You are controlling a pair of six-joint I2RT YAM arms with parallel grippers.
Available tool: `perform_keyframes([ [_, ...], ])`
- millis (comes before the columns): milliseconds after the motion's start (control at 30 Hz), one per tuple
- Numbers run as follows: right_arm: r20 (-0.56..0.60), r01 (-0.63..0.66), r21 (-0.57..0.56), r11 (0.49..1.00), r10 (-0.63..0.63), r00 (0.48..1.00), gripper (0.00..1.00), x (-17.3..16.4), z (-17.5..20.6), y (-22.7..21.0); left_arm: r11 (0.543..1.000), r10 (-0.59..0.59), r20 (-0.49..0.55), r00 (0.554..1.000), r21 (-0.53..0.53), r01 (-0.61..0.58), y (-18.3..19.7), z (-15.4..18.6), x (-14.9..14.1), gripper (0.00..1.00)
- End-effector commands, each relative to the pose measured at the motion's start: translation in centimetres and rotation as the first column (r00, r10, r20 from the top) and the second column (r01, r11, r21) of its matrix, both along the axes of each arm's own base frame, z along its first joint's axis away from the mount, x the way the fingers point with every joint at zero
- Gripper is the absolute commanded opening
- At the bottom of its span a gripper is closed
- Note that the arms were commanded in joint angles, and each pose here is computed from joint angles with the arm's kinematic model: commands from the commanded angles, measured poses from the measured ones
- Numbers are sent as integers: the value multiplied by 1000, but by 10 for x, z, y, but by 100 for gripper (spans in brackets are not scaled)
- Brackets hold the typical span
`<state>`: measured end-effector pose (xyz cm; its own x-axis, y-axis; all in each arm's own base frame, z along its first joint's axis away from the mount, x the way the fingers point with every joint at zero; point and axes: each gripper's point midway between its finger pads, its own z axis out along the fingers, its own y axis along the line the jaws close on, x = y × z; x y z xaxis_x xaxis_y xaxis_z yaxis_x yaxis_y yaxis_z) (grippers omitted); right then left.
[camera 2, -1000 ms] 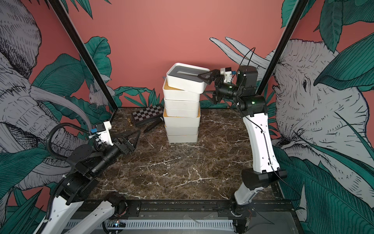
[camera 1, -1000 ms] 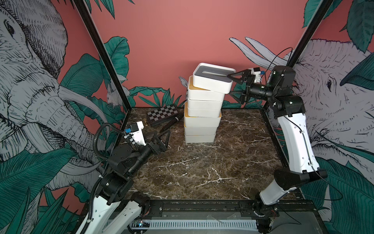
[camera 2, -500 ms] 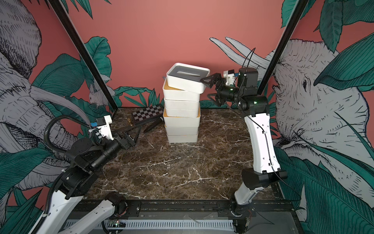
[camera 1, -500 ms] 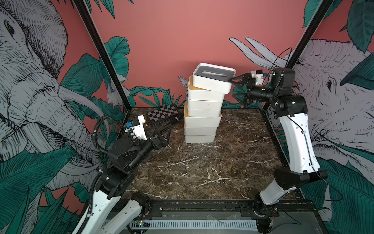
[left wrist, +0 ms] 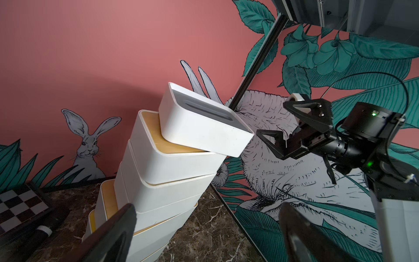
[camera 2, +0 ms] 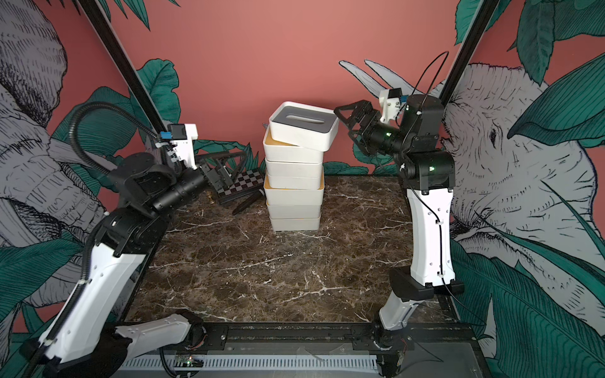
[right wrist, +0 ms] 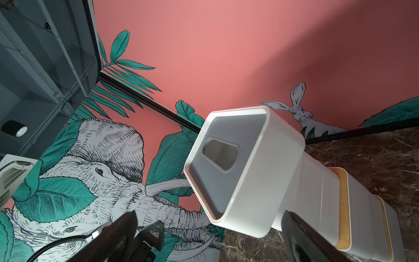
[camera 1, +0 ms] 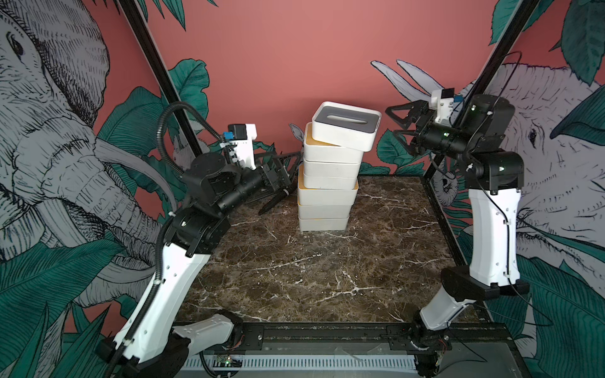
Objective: Stack the tissue boxes
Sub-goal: Place the tissue box at the tissue box.
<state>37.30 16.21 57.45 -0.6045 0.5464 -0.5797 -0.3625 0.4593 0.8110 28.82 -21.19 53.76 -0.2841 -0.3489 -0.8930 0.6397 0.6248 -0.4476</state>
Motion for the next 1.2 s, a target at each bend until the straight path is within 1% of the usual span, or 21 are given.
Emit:
perform_keyframes([
  [0, 4, -34, 25, 999, 34, 999, 99, 18, -2, 10, 998, -56, 28, 998, 10, 56, -13, 14, 10, 99],
  [133, 8, -44, 40, 998, 44, 999, 99, 29, -4, 16, 997, -81, 41, 996, -7, 81, -27, 25, 33, 100],
  [367, 34, -62, 45, 997, 61, 998, 99, 36, -2, 23, 989, -142, 42, 989, -23, 143, -45, 31, 70, 100],
  [533, 38, -77, 56, 995, 75, 996, 99, 41, -2, 28, 985, -165, 40, 986, -35, 166, -54, 36, 90, 100],
  [633, 36, -81, 58, 995, 79, 996, 99, 44, -3, 29, 979, -195, 37, 980, -54, 197, -60, 39, 94, 100],
  [867, 37, -94, 73, 993, 92, 995, 99, 52, -4, 34, 975, -213, 33, 976, -56, 215, -68, 39, 104, 100],
  [1000, 38, -103, 85, 991, 100, 994, 99, 56, -3, 37, 972, -223, 29, 974, -63, 225, -69, 39, 104, 99],
  [1167, 48, -110, 95, 989, 106, 993, 99, 57, 0, 41, 965, -245, 22, 969, -91, 246, -69, 42, 97, 100],
])
